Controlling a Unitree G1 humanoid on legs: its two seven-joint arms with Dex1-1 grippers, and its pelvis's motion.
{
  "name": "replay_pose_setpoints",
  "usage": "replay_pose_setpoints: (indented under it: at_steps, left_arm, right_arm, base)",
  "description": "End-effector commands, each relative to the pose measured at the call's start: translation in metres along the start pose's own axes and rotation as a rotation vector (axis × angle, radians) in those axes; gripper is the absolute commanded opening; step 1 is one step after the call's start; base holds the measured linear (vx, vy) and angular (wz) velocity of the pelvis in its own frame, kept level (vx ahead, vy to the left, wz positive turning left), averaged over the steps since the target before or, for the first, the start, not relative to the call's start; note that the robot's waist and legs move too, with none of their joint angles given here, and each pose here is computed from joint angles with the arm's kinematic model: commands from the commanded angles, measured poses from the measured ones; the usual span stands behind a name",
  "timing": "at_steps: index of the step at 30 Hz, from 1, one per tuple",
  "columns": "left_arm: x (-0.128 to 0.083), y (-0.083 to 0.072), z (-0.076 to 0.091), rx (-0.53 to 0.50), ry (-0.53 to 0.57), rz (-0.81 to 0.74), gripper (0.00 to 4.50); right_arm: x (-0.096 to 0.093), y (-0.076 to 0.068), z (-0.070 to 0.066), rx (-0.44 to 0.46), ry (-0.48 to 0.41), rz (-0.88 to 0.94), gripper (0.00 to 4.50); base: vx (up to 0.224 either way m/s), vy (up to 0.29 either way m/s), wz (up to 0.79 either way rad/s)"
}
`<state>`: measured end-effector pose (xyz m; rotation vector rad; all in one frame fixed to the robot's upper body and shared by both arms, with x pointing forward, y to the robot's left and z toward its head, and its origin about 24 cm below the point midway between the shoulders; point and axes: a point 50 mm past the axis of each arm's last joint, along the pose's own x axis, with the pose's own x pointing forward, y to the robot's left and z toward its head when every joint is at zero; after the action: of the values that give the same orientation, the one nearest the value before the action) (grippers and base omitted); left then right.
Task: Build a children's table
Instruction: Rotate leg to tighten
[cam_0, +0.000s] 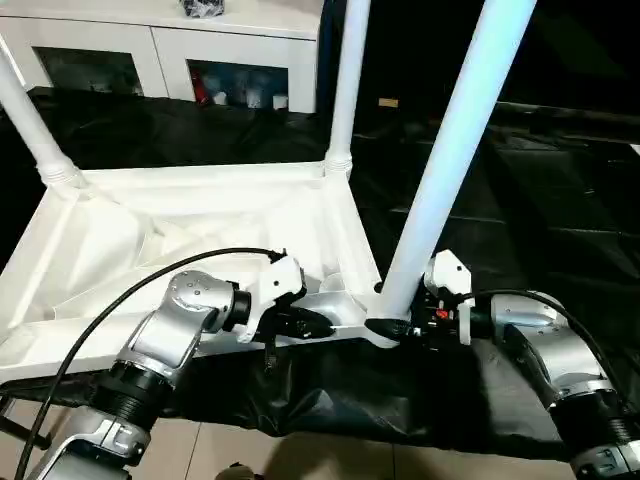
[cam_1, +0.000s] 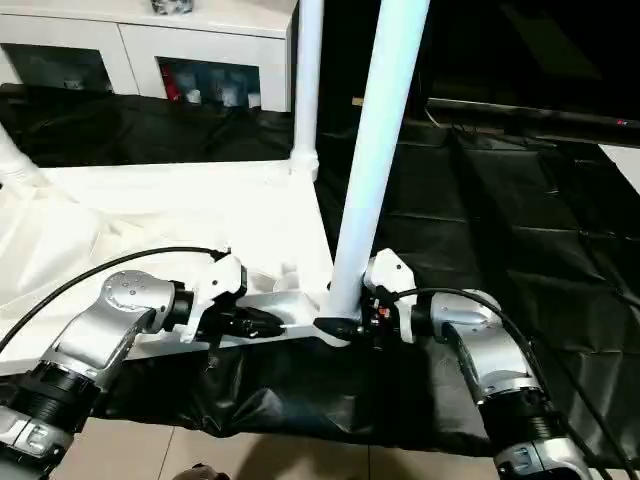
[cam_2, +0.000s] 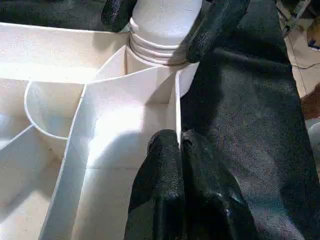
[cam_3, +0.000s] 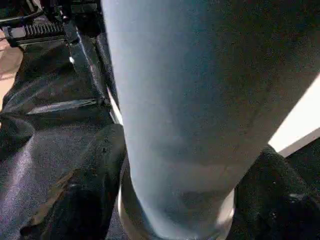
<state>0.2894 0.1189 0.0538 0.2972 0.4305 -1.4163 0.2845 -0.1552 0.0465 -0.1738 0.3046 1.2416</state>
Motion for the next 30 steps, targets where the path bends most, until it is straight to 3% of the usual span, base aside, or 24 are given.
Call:
replay_pose_setpoints:
  at_steps: [1,9,11,13,16,17,21,23,27,30]
  left_arm:
    - [0.010,-0.002,0.023,0.077,-0.081,-0.012,0.00]
    - [0.017,0.016,0.028,0.053,-0.093,0.188,0.00]
    - [0.023,0.021,0.032,0.039,-0.089,0.252,0.00]
    - [0.026,0.022,0.033,0.033,-0.090,0.270,0.00]
    - [0.034,0.027,0.040,-0.005,-0.099,0.348,0.00]
    - [0.045,0.029,0.048,-0.036,-0.117,0.405,0.00]
    - [0.052,0.026,0.052,-0.028,-0.130,0.401,0.00]
    - [0.054,0.022,0.052,-0.012,-0.137,0.368,0.00]
    - [0.051,0.020,0.050,0.000,-0.139,0.342,0.00]
    - [0.044,0.019,0.044,0.021,-0.128,0.317,0.00]
  right_arm:
    - [0.019,0.015,0.004,-0.017,-0.014,0.132,2.87]
    - [0.038,0.001,0.001,0.013,-0.025,-0.128,2.61]
    - [0.048,-0.010,-0.002,0.046,-0.008,-0.319,2.59]
    - [0.052,-0.014,-0.003,0.063,-0.005,-0.380,2.59]
    - [0.062,-0.024,-0.002,0.169,-0.029,-0.563,2.59]
    - [0.076,-0.030,0.006,0.238,-0.056,-0.706,2.59]
    - [0.086,-0.030,0.015,0.203,-0.071,-0.736,2.59]
    - [0.092,-0.027,0.022,0.222,-0.127,-0.669,3.15]
    - [0.092,-0.027,0.025,0.226,-0.147,-0.645,3.47]
    - [0.089,-0.029,0.024,0.172,-0.129,-0.633,3.65]
  base:
    - [0.000,0.000,0.00]
    - [0.000,0.000,0.00]
    - [0.000,0.000,0.00]
    - [0.000,0.000,0.00]
    - [0.000,0.000,0.00]
    - [0.000,0.000,0.00]
    - [0.000,0.000,0.00]
    - [0.000,0.000,0.00]
    - [0.000,0.000,0.00]
    - [0.000,0.000,0.00]
